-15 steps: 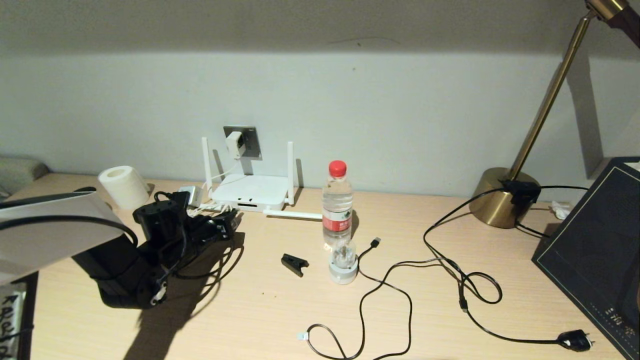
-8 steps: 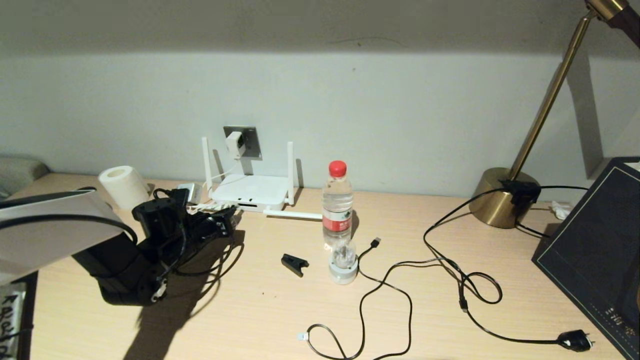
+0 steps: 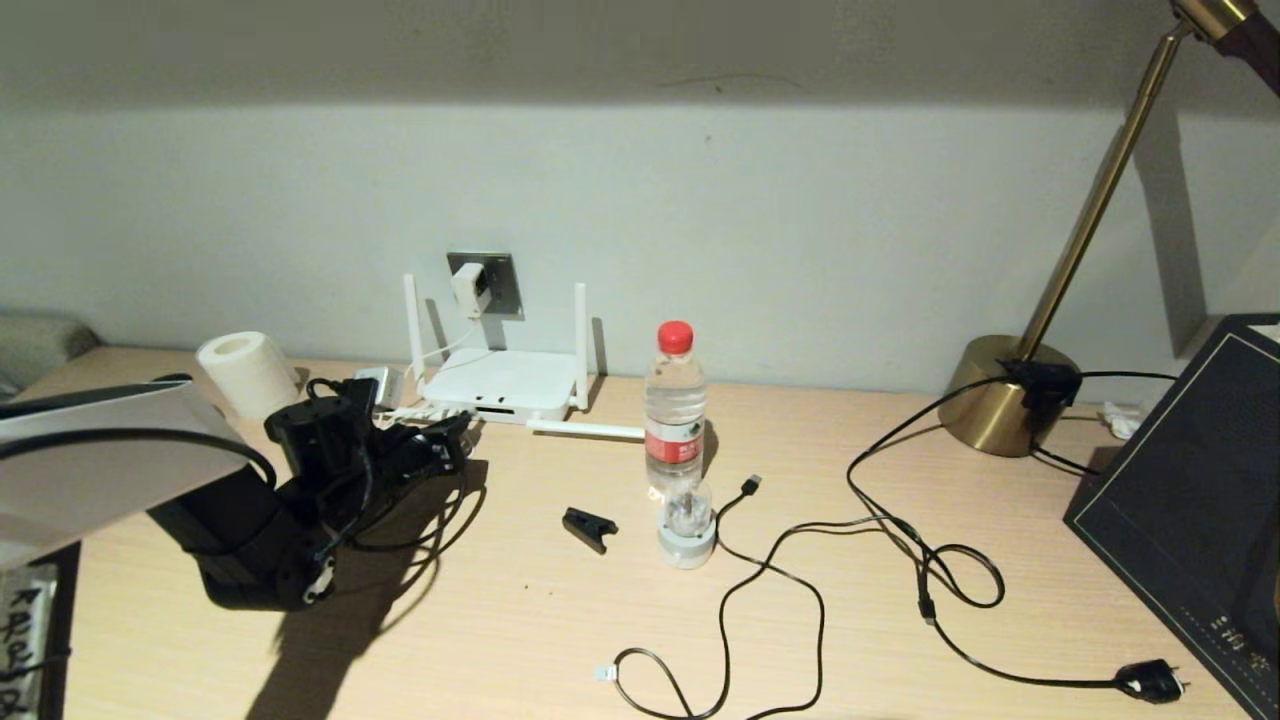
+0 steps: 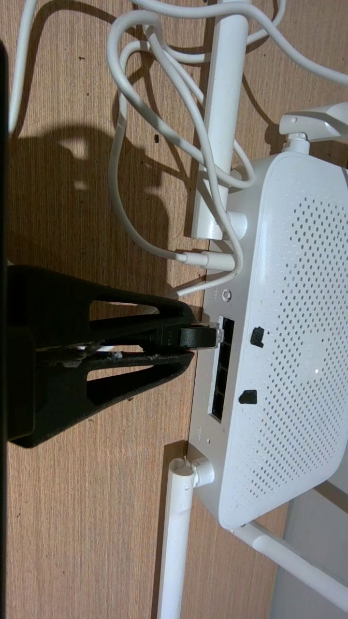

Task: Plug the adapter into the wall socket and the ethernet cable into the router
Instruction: Plug cable into router interface

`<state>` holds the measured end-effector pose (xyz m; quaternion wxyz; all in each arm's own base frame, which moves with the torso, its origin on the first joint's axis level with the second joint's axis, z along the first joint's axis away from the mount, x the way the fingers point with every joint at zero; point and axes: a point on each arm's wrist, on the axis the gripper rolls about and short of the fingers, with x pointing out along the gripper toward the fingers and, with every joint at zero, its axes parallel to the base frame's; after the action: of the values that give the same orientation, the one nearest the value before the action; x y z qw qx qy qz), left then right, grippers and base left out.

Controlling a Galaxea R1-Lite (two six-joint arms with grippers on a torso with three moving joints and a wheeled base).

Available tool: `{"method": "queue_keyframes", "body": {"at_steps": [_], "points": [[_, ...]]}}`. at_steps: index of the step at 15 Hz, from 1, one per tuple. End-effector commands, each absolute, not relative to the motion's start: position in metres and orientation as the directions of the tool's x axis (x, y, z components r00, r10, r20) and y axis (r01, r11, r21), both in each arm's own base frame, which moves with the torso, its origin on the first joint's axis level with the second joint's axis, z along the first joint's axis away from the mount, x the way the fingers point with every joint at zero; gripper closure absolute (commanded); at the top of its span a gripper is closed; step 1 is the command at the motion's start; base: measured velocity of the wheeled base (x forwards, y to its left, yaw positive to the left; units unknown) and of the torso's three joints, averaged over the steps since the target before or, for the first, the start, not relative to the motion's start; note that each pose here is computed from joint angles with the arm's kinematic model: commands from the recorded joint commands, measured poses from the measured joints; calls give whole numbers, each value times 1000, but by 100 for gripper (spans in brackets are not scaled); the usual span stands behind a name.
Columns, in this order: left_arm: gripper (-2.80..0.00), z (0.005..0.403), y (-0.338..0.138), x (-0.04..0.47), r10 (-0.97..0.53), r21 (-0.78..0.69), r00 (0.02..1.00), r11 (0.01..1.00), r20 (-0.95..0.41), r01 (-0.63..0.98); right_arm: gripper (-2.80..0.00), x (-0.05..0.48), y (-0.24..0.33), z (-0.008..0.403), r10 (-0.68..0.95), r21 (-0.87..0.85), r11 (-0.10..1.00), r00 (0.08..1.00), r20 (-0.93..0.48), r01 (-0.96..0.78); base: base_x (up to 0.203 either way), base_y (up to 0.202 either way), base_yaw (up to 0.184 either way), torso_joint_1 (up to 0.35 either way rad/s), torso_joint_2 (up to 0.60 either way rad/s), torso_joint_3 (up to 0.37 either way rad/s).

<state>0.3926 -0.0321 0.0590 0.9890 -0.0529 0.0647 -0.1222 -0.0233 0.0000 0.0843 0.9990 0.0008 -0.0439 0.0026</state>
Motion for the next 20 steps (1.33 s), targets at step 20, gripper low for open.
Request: {"method": "queue_keyframes", "body": {"at_steps": [20], "points": [[0,51,-35,401,-256,-119,960,963,-111,243,0,-20,0,75,5,1,1000,999,53,-5,0,0,0,0,0,0]]}}
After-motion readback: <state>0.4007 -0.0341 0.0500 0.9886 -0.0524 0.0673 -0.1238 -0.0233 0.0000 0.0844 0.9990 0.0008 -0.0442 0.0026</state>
